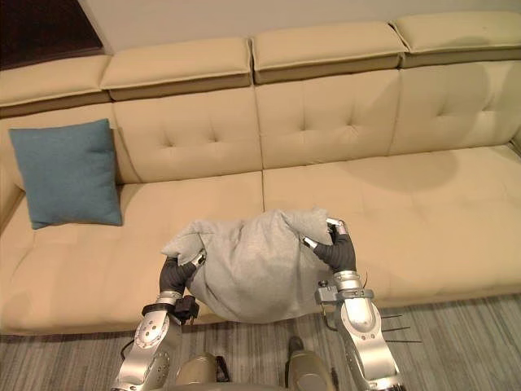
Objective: Pick up cushions and gather them together orderly.
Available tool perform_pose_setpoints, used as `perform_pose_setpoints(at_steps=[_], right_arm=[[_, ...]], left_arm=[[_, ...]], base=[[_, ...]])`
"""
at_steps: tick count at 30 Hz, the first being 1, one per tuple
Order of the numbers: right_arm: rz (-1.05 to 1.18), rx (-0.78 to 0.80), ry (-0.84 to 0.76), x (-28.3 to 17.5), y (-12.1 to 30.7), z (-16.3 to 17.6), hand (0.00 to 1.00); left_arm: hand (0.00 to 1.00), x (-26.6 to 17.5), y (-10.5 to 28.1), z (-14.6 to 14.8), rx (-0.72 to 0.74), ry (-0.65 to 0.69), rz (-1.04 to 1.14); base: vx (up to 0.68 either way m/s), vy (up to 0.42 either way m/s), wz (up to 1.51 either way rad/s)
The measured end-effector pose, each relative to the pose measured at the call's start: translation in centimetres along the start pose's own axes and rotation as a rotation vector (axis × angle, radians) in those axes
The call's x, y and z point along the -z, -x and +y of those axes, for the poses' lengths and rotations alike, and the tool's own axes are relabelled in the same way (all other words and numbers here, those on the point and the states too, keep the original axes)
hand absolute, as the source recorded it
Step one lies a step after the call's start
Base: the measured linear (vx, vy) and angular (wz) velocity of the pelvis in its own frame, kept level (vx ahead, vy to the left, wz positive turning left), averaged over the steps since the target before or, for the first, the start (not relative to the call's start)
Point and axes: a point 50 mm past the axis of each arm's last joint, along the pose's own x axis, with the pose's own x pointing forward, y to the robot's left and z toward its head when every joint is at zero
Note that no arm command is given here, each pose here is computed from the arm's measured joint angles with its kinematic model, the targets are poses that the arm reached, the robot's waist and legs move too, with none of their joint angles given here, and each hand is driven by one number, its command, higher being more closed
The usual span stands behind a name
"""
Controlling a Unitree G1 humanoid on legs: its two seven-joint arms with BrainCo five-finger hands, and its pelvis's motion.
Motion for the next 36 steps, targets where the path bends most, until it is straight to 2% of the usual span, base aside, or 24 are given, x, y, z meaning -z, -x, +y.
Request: perform_pose_setpoints(at_steps=[4, 9, 15, 19, 23, 27, 29, 32, 36], right_arm=[[-0.036, 0.009, 0.012, -0.6, -0.5, -0.3, 1.0], [-0.01, 0.039, 0.032, 0.5, -2.1, -0.4, 1.0], [-0.146, 0.046, 0.077, -2.0, -8.0, 0.7, 1.0], [-0.341, 0.065, 0.09, -7.6, -13.8, 1.9, 1.0], [-0.482, 0.124, 0.137, -12.9, -17.6, 2.2, 1.0], [-0.585, 0.186, 0.123, -17.8, -19.8, 2.4, 1.0], [-0.644, 0.225, 0.112, -20.9, -20.8, 2.2, 1.0], [-0.682, 0.263, 0.109, -23.7, -21.6, 2.1, 1.0], [-0.706, 0.282, 0.116, -26.2, -22.2, 2.0, 1.0]], left_arm=[[1.0, 0.3, 0.0, -1.0, 0.032, 0.013, 0.011], [1.0, -0.8, -1.4, -0.6, 0.06, -0.056, -0.024], [1.0, -6.2, -5.6, -1.1, 0.05, -0.152, -0.236], [1.0, -12.8, -10.4, -2.7, -0.006, -0.228, -0.453], [1.0, -19.1, -13.3, -4.5, -0.096, -0.264, -0.632], [1.0, -25.2, -14.5, -6.0, -0.149, -0.28, -0.78], [1.0, -28.7, -14.7, -7.1, -0.177, -0.244, -0.853], [1.0, -31.7, -14.9, -7.8, -0.204, -0.22, -0.895], [1.0, -33.2, -15.3, -8.2, -0.217, -0.191, -0.889]], base=[[0.1, 0.245, -0.02], [0.1, 0.2, -0.08], [-0.01, 0.101, -0.23], [-0.08, 0.001, -0.03], [-0.07, -0.008, 0.06], [-0.05, -0.021, 0.08], [-0.06, -0.029, 0.06], [-0.02, -0.045, 0.12], [-0.01, -0.067, 0.05]])
